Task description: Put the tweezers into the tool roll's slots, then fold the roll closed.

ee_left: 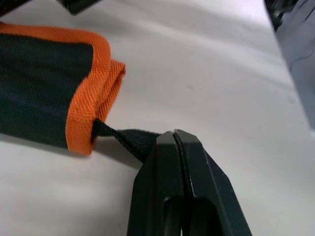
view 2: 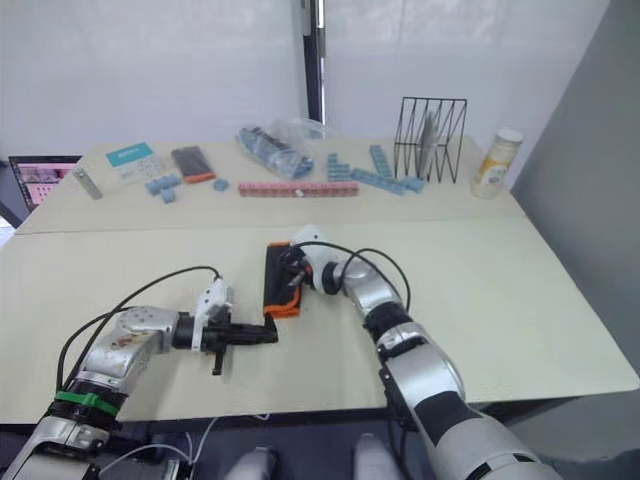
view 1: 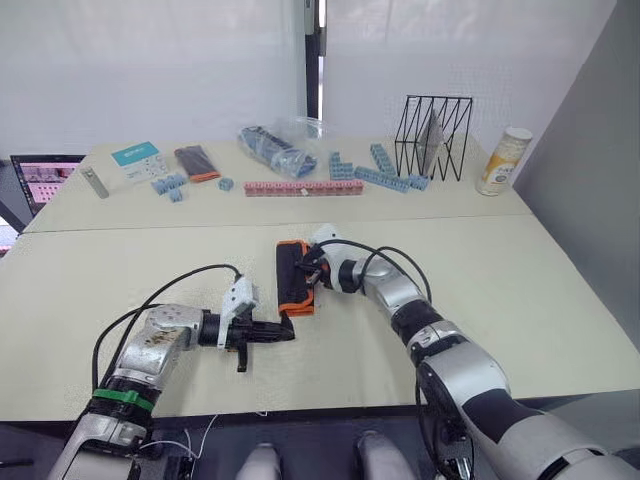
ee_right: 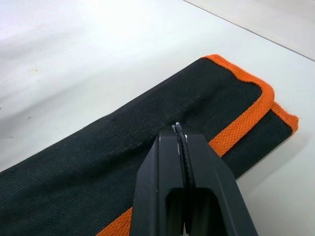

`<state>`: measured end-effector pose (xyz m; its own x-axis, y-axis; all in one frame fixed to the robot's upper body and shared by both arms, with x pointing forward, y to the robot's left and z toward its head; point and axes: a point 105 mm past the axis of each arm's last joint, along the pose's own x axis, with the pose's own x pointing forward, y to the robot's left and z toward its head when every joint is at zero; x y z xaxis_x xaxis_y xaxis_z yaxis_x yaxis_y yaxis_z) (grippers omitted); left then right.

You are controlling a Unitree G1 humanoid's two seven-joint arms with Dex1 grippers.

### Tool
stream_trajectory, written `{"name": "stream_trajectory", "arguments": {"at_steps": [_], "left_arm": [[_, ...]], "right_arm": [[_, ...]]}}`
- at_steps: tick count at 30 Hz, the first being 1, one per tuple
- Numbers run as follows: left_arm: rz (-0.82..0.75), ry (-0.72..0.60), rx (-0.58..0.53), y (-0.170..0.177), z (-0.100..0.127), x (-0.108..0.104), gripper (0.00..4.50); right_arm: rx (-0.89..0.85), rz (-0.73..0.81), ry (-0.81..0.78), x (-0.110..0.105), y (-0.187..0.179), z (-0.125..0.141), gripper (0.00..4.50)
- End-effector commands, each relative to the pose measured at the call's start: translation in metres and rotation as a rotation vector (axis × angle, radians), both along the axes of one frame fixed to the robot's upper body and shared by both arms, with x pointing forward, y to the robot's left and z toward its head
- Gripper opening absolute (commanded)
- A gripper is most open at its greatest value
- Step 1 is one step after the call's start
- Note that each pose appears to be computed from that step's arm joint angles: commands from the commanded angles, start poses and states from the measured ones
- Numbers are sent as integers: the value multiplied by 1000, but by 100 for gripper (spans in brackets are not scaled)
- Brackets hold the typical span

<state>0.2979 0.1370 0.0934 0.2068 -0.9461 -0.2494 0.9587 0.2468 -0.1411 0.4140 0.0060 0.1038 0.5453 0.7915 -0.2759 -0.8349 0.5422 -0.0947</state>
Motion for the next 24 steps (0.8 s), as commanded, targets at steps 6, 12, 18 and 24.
{"name": "stream_trajectory", "arguments": {"at_steps": [6,12,18,24], "left_arm": [[125,-96,-86,-3,34,38,2],[141,-111,0,-20,10,55,2],[122,-72,113,-23,-24,53,2],[100,-77,159,-17,-30,47,2]], "right_arm": [[-60,-6,51,-8,-6,-21,0],[-67,11,55,-14,-5,-22,0],[-66,72,12,-21,2,-13,0],[-120,-91,58,1,-11,-24,0]]}}
